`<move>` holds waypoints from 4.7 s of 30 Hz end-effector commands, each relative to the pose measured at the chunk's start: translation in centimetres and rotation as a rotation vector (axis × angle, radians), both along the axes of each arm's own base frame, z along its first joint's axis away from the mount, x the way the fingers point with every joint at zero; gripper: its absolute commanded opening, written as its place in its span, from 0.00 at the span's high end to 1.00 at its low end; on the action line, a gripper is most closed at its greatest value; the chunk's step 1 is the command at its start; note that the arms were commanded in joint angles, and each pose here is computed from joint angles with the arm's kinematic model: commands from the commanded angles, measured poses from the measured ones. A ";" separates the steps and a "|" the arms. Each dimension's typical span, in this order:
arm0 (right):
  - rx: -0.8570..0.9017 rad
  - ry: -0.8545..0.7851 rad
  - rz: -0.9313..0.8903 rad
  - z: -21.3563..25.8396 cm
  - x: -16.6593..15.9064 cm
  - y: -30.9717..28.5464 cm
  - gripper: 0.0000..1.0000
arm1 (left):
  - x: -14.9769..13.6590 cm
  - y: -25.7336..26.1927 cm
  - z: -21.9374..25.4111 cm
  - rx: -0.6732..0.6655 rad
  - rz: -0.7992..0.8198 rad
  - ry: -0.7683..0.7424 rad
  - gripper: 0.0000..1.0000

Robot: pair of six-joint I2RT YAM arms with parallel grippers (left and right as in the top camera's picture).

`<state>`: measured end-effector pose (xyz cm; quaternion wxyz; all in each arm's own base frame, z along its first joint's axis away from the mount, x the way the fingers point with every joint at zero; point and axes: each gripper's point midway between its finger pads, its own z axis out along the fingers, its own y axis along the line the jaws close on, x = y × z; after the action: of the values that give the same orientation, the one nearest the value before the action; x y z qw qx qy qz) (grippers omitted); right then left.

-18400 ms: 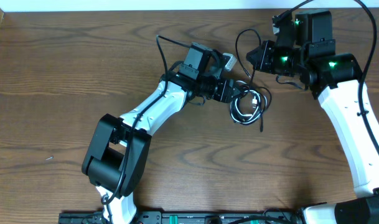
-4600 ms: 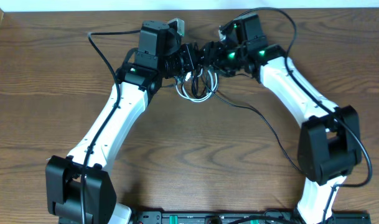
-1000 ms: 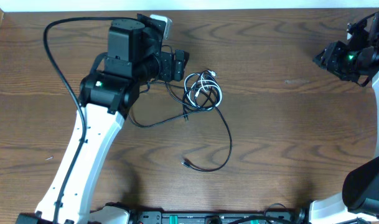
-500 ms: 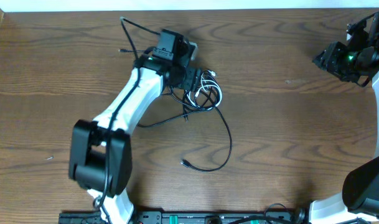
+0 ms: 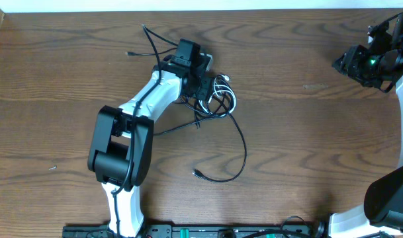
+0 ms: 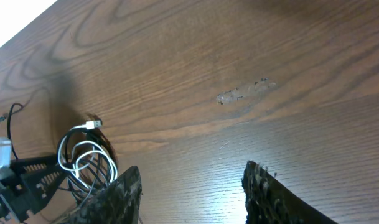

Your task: Untangle cables

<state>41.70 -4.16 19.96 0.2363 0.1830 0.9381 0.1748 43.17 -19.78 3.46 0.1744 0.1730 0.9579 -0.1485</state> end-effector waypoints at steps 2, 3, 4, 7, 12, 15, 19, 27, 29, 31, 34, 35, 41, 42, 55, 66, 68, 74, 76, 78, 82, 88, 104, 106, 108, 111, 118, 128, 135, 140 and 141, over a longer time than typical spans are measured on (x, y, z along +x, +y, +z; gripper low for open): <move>-0.012 -0.009 0.025 0.3 0.0 0.4 0.50 | -0.3 -0.5 -0.7 0.012 -0.021 0.005 0.53; -0.012 -0.010 0.028 0.3 0.0 0.5 0.50 | -0.3 -0.5 -0.7 0.012 -0.021 0.004 0.57; -0.012 -0.010 0.028 0.3 0.0 0.6 0.50 | -0.3 -0.5 -0.7 0.012 -0.021 0.005 0.61; -0.013 -0.008 0.033 0.3 0.0 0.6 0.49 | -0.3 -0.5 -0.7 0.012 -0.021 0.005 0.72; -0.013 -0.008 0.035 0.3 0.0 0.7 0.49 | -0.3 -0.5 -0.7 0.012 -0.021 0.005 0.89; -0.012 -0.008 0.047 0.3 0.0 1.2 0.48 | -0.3 -0.5 -0.6 0.011 -0.021 0.003 0.92; -0.010 -0.018 0.088 0.4 0.3 2.9 0.46 | -0.2 -0.6 1.6 -0.012 0.015 -0.013 0.92; 0.007 -0.097 0.240 1.5 1.5 9.1 0.37 | -1.5 -2.0 16.0 -0.263 0.077 -0.187 0.93; 0.035 -0.130 0.297 2.1 1.7 11.3 0.36 | -2.1 -1.8 19.1 -0.309 0.101 -0.231 0.92; 0.070 -0.165 0.361 2.7 1.7 13.4 0.36 | -2.7 -1.6 21.3 -0.340 0.116 -0.264 0.93; 0.133 -0.230 0.472 4.0 1.6 17.0 0.35 | -3.5 -1.5 23.6 -0.386 0.130 -0.290 0.92; 0.148 -0.246 0.498 4.4 1.5 17.9 0.35 | -3.7 -1.5 24.0 -0.397 0.135 -0.294 0.92; 0.193 -0.282 0.611 5.2 0.4 22.3 0.33 | -3.9 -1.4 24.6 -0.404 0.137 -0.303 0.93; 0.193 -0.282 0.627 5.2 0.2 22.8 0.33 | -3.9 -1.4 24.6 -0.404 0.137 -0.304 0.93; 0.211 -0.178 0.813 -0.1 -1.6 29.2 0.35 | -3.8 -1.4 24.7 -0.405 0.137 -0.307 0.93; -0.078 0.016 0.374 -6.3 2.3 21.7 0.99 | -3.0 1.8 26.2 -0.406 0.207 -0.355 0.93; -0.163 0.068 0.242 -7.1 2.6 18.1 0.99 | -2.6 4.3 27.0 -0.380 0.273 -0.392 0.92; -0.228 0.156 0.108 -8.0 2.2 11.7 0.99 | -3.3 13.3 28.4 -0.239 0.521 -0.466 0.93; -0.213 0.157 0.112 -8.0 2.3 11.2 0.99 | -3.9 15.1 28.1 -0.212 0.570 -0.448 0.92; -0.163 0.117 0.238 -7.6 2.5 12.7 0.99 | -4.5 16.1 27.3 -0.194 0.597 -0.411 0.92; 0.019 -0.037 0.600 -5.4 1.9 18.5 0.99 | -5.1 13.7 26.0 -0.235 0.481 -0.335 0.93; 0.097 -0.123 0.927 -4.1 -1.6 22.7 0.99 | -4.3 7.5 25.3 -0.355 0.208 -0.309 0.46; 0.094 -0.096 1.028 -4.5 -3.8 24.6 0.99 | -2.5 -3.6 16.4 -0.354 -0.127 -0.193 0.28; 0.093 -0.096 1.038 -4.5 -4.0 24.9 0.99 | -1.7 -3.9 15.0 -0.315 -0.113 -0.197 0.28; 0.093 -0.094 1.044 -4.6 -4.1 25.1 0.99 | -0.7 -3.1 13.3 -0.232 -0.064 -0.207 0.32; 0.096 -0.088 1.046 -4.6 -4.3 25.2 0.99 | 1.1 0.0 11.4 -0.080 0.126 -0.216 0.47; 0.139 -0.080 1.074 -4.2 -5.2 25.5 0.99 | 2.0 1.9 11.1 -0.005 0.227 -0.243 0.59; 0.277 -0.268 1.295 1.3 -9.5 26.7 0.99 | 2.6 5.8 10.2 0.188 0.342 -0.282 0.91; 0.277 -0.454 1.161 7.2 -7.9 23.9 0.99 | 1.0 6.4 9.0 0.231 0.331 -0.209 0.92; 0.160 -0.415 0.807 9.0 -3.8 18.4 0.99 | 0.1 7.8 8.3 0.261 0.344 -0.157 0.92; 0.128 -0.401 0.738 9.0 -3.2 17.1 0.99 | 0.0 8.2 8.2 0.266 0.349 -0.147 0.93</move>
<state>37.03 16.45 28.13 0.3207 -0.3130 0.8130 0.3718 43.09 -13.66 12.41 0.2556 0.0557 0.9652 -0.0025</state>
